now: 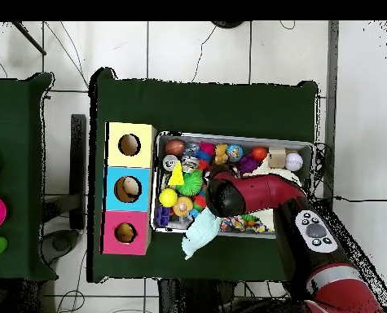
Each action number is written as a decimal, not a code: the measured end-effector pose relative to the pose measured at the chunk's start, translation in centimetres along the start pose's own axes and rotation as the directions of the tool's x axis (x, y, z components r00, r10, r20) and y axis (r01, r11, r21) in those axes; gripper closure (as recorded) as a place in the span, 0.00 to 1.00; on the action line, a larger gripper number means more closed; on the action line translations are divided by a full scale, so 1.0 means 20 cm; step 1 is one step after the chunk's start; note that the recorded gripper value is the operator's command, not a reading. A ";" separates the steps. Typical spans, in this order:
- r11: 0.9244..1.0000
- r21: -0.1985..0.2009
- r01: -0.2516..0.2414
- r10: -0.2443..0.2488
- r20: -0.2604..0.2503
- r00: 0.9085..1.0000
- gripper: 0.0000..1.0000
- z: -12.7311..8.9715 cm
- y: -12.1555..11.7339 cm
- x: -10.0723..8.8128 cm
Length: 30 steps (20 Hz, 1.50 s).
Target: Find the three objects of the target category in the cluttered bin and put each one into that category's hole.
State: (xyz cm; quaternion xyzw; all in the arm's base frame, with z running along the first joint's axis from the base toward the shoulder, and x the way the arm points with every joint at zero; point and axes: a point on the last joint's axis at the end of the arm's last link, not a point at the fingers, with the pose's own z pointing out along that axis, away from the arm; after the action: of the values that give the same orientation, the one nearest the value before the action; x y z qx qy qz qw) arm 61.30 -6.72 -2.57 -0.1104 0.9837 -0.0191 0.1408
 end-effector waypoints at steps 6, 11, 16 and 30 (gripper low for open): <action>1.000 0.005 0.015 -0.015 0.025 1.000 0.00 0.01 0.03 -0.01; 0.999 0.018 0.030 -0.031 0.016 0.999 0.00 0.01 0.05 0.00; 0.999 0.028 0.034 -0.034 0.013 0.999 0.00 -0.01 0.06 -0.01; 0.998 0.052 0.043 -0.045 0.029 0.999 0.00 -0.01 0.03 -0.07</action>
State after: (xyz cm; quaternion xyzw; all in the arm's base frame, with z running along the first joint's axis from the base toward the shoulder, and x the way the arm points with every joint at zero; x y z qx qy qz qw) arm 62.50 -5.72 -2.05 -0.1286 0.9779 -0.0460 0.1582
